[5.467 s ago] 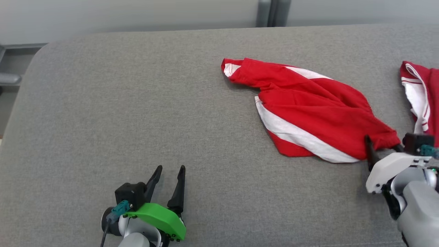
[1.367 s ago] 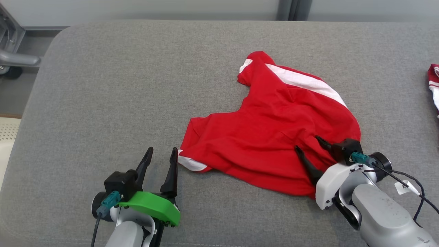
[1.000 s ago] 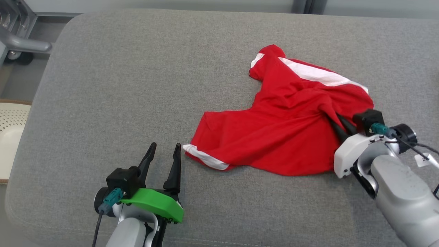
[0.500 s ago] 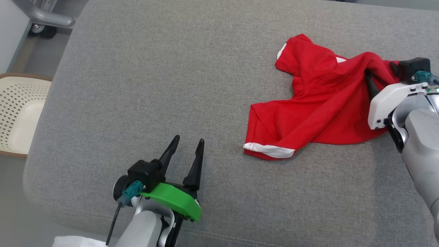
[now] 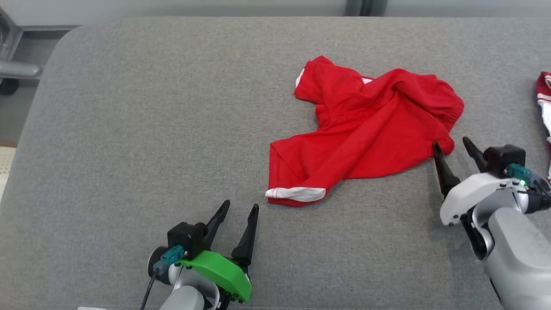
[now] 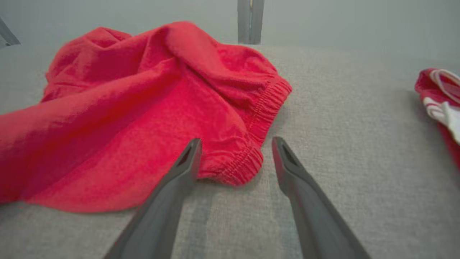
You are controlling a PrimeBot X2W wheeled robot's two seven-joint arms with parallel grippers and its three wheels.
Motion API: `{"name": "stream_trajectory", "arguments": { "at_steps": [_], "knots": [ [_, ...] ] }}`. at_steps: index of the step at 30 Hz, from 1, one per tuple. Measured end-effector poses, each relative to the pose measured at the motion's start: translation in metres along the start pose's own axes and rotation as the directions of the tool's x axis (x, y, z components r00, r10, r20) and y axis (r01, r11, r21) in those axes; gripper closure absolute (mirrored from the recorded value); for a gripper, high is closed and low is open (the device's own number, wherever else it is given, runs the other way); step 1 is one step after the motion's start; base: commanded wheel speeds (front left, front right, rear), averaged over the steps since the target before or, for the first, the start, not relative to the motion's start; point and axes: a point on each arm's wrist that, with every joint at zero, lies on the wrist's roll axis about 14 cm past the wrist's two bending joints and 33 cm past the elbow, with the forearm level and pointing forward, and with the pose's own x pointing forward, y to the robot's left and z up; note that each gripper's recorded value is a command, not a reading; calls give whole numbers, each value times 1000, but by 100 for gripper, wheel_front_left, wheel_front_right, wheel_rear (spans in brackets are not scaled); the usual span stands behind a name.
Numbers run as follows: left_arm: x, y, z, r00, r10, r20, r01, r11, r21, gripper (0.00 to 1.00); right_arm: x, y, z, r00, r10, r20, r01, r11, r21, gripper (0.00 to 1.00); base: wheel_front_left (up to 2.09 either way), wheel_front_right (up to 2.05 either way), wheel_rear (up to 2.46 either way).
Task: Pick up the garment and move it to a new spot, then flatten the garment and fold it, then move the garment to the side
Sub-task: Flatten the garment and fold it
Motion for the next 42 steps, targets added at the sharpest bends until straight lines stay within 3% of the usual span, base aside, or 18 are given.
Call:
{"name": "stream_trajectory", "arguments": {
  "at_steps": [14,15,16,17,18,23,27,32,40,41,42],
  "knots": [
    [21,-43,-12,989,-136,-50,136,991,-1,0,-86,-49,-26,982,-188,-31,190,979,76,0,0,0,0],
    [23,-45,-12,989,-140,-49,140,990,-1,24,-90,-51,-27,980,-194,-30,196,977,78,0,0,0,0],
    [25,-47,-11,988,-146,-49,146,989,0,24,-93,-53,-27,978,-205,-29,207,975,84,0,0,0,0],
    [27,-48,-11,987,-151,-47,151,989,0,70,-95,-55,-26,977,-213,-26,214,973,87,0,0,0,0],
    [28,-50,-9,987,-155,-44,155,988,2,100,-97,-56,-25,975,-219,-22,220,971,89,0,0,0,0],
    [28,-57,-11,982,-179,-50,180,984,5,100,-100,-60,-26,971,-236,-21,237,966,103,0,0,0,0],
    [27,-45,8,990,-142,11,142,990,18,100,-93,-51,-27,976,-215,-21,216,970,116,0,0,0,0],
    [13,-13,34,994,-45,102,41,999,34,100,-77,-24,-27,989,-148,-19,149,979,140,0,0,0,0],
    [-25,35,20,989,121,83,-124,991,42,100,-53,35,-31,1000,9,-29,-4,987,162,0,0,0,0],
    [-29,41,18,987,140,80,-144,989,40,82,-52,42,-31,999,28,-30,-23,986,165,0,0,0,0],
    [-32,46,16,985,157,72,-160,986,41,39,-51,47,-32,999,43,-33,-37,985,166,0,0,0,0]
  ]
}}
